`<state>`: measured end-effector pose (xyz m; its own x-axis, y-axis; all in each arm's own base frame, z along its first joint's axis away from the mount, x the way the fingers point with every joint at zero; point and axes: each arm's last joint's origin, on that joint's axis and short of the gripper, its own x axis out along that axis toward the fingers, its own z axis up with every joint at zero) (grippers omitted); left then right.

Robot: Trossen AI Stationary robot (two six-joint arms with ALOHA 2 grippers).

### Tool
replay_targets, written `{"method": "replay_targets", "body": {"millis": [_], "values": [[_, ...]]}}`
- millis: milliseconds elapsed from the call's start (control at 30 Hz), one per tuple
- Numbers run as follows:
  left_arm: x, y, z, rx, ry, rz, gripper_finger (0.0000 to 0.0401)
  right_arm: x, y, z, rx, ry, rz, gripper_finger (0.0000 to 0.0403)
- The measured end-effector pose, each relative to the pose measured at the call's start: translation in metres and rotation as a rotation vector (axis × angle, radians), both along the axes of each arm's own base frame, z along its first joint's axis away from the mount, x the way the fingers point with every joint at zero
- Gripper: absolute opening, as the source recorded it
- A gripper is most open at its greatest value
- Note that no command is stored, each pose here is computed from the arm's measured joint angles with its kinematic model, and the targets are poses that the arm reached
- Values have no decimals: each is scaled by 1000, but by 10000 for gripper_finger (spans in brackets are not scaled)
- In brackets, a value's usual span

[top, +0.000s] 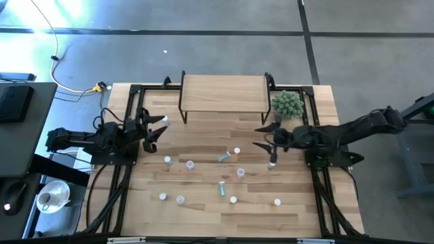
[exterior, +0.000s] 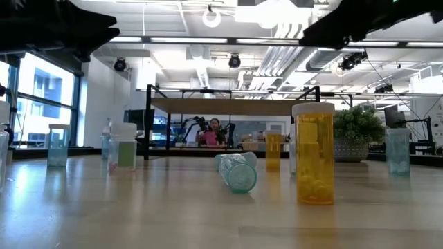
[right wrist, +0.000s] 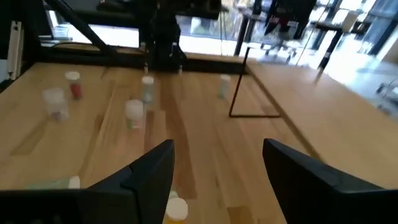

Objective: Pick and place medicine bottles onto shelf by color
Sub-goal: Put the top orange pill bottle on the shelf

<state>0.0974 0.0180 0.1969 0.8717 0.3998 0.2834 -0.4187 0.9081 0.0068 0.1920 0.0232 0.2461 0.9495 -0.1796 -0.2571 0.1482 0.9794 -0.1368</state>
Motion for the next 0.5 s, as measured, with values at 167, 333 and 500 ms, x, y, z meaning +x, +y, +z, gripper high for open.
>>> {"method": "replay_targets", "body": {"millis": [167,333,500], "values": [[1,0,-3,-25,17,-5,200,15,-7,-18,56,99,47,236],[1,0,-5,-27,41,-5,200,26,-11,-33,74,178,84,236],[1,0,-5,-30,39,-6,200,37,-16,-40,117,169,113,236]]}}
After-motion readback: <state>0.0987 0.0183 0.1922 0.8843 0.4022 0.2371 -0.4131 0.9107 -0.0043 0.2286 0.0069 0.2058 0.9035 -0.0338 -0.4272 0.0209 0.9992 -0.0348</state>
